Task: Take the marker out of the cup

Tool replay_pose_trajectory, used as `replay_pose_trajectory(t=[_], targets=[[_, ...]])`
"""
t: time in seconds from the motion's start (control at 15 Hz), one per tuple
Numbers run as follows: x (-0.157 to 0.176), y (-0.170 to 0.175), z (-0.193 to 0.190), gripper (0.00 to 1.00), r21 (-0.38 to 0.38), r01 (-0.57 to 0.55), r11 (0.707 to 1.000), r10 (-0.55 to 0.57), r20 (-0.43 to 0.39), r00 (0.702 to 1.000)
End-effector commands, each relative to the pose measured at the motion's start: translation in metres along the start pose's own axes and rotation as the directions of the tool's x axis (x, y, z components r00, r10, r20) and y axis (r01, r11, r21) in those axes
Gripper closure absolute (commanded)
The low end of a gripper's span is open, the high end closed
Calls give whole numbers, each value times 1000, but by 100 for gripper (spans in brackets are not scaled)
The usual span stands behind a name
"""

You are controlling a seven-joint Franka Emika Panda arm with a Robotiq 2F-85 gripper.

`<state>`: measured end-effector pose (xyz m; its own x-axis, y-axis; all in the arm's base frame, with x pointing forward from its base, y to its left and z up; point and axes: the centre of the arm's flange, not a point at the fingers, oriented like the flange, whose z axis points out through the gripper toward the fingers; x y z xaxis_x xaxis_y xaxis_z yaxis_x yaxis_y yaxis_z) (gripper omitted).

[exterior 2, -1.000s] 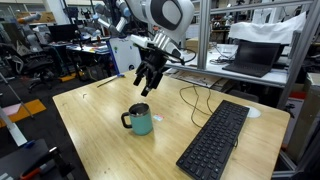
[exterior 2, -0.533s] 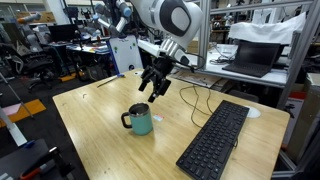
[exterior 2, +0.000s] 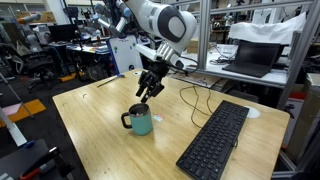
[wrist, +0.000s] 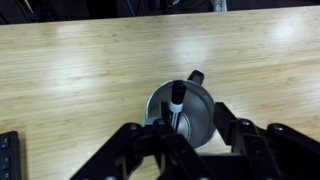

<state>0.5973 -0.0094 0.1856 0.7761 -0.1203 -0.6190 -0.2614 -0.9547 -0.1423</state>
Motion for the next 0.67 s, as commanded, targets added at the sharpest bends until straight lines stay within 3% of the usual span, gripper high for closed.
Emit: replay_pose_trajectory(t=[0.0, 0.6], targets=[[2, -8, 3, 48, 18, -22, 1000, 21, 35, 999], [11, -12, 40, 48, 51, -44, 998, 39, 93, 995]])
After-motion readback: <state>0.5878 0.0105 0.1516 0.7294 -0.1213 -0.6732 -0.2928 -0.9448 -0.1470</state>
